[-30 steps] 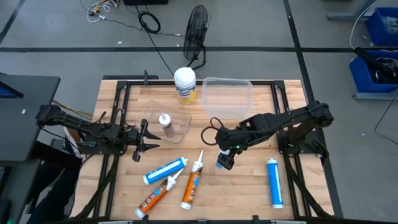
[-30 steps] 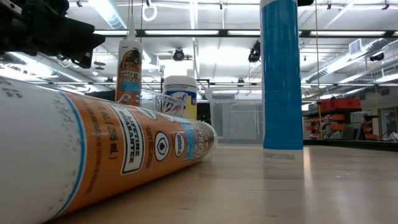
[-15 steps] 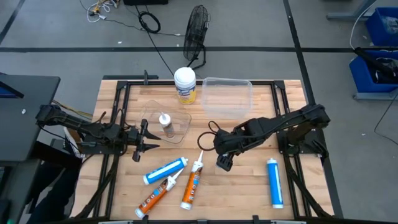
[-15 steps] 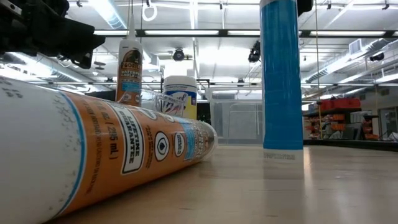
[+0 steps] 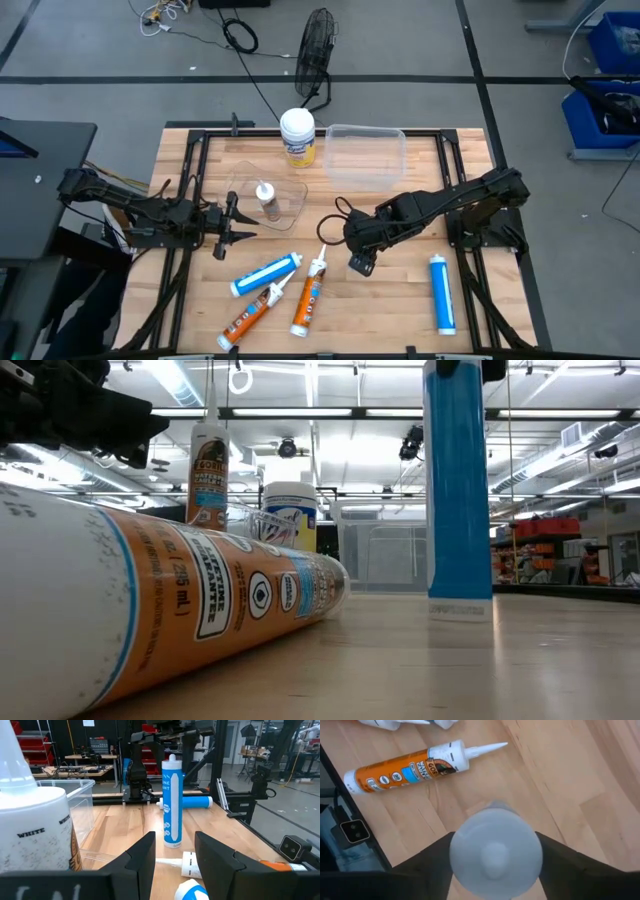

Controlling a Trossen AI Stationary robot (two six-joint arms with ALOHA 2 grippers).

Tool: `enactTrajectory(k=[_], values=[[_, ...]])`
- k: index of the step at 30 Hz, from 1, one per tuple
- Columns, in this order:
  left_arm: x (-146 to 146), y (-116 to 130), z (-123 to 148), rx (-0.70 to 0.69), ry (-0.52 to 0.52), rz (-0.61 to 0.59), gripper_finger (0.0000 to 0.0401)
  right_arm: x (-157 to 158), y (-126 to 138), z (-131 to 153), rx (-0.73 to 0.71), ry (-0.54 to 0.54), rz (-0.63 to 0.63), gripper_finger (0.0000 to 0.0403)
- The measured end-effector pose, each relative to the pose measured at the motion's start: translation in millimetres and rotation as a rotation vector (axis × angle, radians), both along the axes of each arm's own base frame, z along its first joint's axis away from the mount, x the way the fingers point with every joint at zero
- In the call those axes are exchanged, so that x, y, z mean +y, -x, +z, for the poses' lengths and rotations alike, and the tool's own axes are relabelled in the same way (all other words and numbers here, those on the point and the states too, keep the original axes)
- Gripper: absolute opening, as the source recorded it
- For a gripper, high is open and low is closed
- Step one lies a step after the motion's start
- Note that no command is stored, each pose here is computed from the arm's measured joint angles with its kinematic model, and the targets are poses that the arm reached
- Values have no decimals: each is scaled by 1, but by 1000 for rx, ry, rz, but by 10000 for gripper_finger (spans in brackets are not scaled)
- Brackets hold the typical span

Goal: Pick & place silicon tubes, Sealant and Lysol wipes
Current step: Put the middle blue sealant into the top transparent bin

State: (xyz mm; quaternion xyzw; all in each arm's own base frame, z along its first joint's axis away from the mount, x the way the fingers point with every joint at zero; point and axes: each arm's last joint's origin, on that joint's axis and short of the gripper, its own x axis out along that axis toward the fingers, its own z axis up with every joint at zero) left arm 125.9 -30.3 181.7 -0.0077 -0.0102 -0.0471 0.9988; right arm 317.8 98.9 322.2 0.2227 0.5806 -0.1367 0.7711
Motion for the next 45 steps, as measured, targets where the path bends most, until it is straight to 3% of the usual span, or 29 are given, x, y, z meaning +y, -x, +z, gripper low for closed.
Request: enactTrajectory(k=[3,13,28,35,45], values=[[0,0,0,0,9,0,142,-1,0,1,-3,10,-3,213],[0,0,0,0,4,0,142,-1,1,1,-1,24,9,226],[0,0,0,0,4,0,142,-1,2,7,-11,38,20,212],[0,0,0,-2,5,0,142,-8,10,32,-4,98,14,212],[0,0,0,-2,5,-1,142,-33,30,106,-144,205,-34,212]])
